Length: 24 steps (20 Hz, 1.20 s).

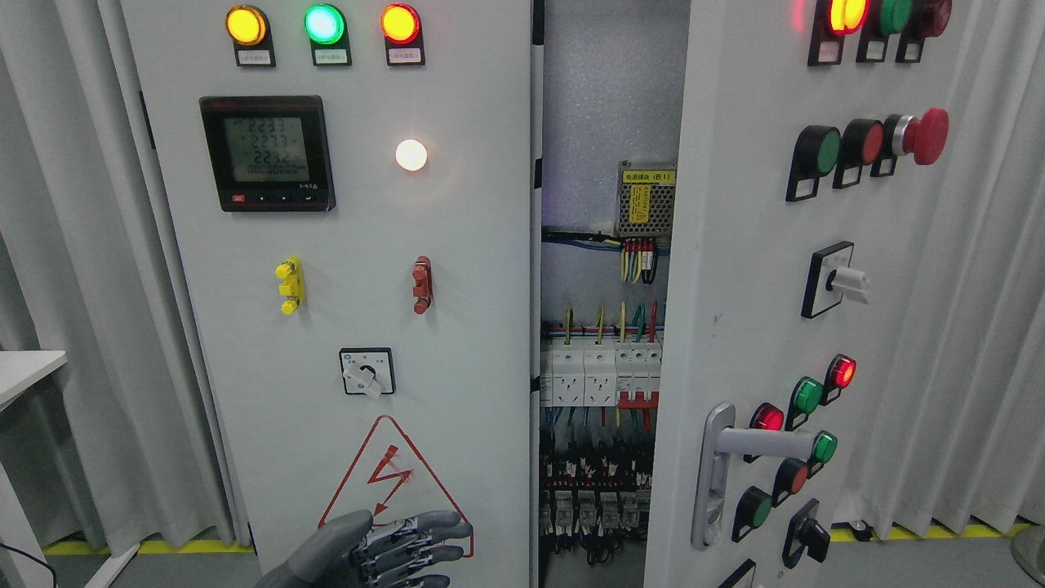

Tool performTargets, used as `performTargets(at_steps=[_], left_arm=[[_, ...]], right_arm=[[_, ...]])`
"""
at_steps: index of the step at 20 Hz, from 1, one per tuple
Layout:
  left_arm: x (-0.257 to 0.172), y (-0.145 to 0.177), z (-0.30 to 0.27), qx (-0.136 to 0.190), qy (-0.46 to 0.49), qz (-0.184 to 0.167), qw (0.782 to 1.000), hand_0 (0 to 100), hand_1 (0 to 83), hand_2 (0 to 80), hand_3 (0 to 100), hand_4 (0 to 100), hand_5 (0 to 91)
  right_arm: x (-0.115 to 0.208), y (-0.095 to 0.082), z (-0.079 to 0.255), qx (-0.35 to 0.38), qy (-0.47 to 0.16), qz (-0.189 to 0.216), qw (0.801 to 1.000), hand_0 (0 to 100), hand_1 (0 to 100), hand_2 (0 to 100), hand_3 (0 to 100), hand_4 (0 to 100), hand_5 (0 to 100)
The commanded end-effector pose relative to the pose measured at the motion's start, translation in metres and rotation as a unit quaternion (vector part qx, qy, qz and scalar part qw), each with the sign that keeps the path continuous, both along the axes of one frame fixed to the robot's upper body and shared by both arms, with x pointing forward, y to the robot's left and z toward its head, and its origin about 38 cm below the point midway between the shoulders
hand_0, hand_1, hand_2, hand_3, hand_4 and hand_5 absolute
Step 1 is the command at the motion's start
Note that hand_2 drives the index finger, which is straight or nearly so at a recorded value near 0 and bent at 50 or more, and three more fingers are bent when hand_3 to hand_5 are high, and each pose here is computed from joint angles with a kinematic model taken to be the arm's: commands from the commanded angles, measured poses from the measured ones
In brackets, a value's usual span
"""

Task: Open door with both hands
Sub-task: 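Raise the left hand and reach fingers into the gap between doors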

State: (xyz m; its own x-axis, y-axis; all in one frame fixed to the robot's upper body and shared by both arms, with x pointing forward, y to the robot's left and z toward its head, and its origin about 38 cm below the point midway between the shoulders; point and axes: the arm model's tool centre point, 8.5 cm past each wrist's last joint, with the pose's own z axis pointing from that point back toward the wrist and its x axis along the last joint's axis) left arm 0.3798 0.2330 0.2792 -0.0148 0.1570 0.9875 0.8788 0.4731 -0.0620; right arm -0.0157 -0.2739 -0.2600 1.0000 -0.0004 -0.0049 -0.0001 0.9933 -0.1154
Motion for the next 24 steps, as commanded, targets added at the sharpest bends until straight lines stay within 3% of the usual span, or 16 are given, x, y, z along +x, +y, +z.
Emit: performTargets(at_steps=[1, 4, 9, 14, 19, 21, 24], left_arm=[[0.007, -0.026, 0.073, -0.098, -0.064, -0.032, 0.993, 29, 0.0, 2.9, 3, 3, 0.0], [0.015, -0.048, 0.095, -0.113, -0.058, -0.059, 0.99, 29, 0.0, 2.9, 3, 3, 0.0], [0.041, -0.052, 0.129, -0.128, -0.06, -0.054, 0.989, 29, 0.0, 2.9, 3, 3, 0.0], [0.066, -0.085, 0.146, -0.159, -0.025, -0.084, 0.983, 29, 0.0, 2.9, 3, 3, 0.0], [0.063, -0.091, 0.158, -0.164, -0.028, -0.106, 0.98, 29, 0.0, 2.9, 3, 3, 0.0], [0.06, -0.102, 0.154, -0.157, -0.014, -0.131, 0.979, 29, 0.0, 2.9, 3, 3, 0.0], [0.066, -0.101, 0.151, -0.143, -0.001, -0.132, 0.981, 29, 0.0, 2.9, 3, 3, 0.0]], right_arm=[[-0.002, -0.002, 0.0, -0.001, 0.001, -0.001, 1.0, 22, 0, 0, 0, 0, 0], [-0.003, -0.002, 0.0, -0.001, 0.002, -0.001, 1.0, 22, 0, 0, 0, 0, 0], [-0.002, -0.002, 0.0, -0.001, 0.001, -0.001, 1.0, 22, 0, 0, 0, 0, 0], [-0.002, -0.002, 0.0, -0.001, 0.001, -0.001, 1.0, 22, 0, 0, 0, 0, 0], [-0.002, -0.002, 0.0, -0.001, 0.001, -0.001, 1.0, 22, 0, 0, 0, 0, 0], [-0.002, -0.002, 0.0, -0.001, 0.001, -0.001, 1.0, 22, 0, 0, 0, 0, 0], [-0.003, -0.002, 0.0, -0.001, 0.002, -0.001, 1.0, 22, 0, 0, 0, 0, 0]])
